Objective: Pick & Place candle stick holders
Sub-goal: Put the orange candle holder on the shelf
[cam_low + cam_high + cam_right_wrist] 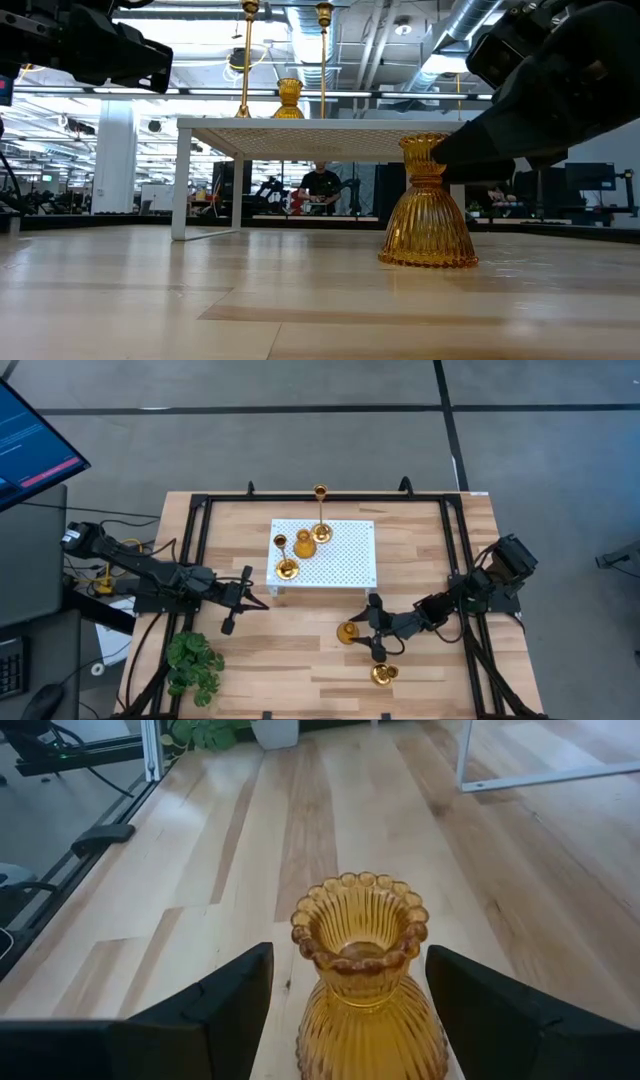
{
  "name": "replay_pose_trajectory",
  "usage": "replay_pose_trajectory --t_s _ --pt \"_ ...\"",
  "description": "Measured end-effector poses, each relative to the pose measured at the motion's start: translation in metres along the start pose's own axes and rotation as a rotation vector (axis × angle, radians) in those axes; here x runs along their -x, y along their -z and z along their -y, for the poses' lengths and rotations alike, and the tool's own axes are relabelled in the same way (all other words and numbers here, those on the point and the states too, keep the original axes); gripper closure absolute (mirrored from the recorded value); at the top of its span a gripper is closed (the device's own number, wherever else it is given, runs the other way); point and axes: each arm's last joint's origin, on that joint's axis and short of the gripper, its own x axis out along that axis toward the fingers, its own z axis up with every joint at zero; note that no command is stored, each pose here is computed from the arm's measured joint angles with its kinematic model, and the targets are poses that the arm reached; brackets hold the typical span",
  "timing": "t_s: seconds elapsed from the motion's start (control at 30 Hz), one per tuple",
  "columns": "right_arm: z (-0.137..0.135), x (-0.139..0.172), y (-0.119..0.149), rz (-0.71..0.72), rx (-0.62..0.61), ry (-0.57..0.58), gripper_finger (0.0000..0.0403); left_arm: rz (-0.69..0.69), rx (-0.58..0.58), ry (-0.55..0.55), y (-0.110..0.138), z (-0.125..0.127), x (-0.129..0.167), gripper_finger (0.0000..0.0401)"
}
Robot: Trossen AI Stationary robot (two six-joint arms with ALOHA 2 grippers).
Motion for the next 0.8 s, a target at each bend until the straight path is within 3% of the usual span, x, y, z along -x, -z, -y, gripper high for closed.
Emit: replay_pose_trajectory --t_s 0.33,0.8 --pt "-0.005 -0.004 -0.008 0.017 0.01 -0.029 0.0156 0.006 0.001 -0.004 -0.001 0.0 0.0 0.0396" --pt "-0.005 -0.005 -0.007 -0.009 0.016 -0.021 0.0236 0.009 0.001 -0.005 -0.001 0.0 0.0 0.0397"
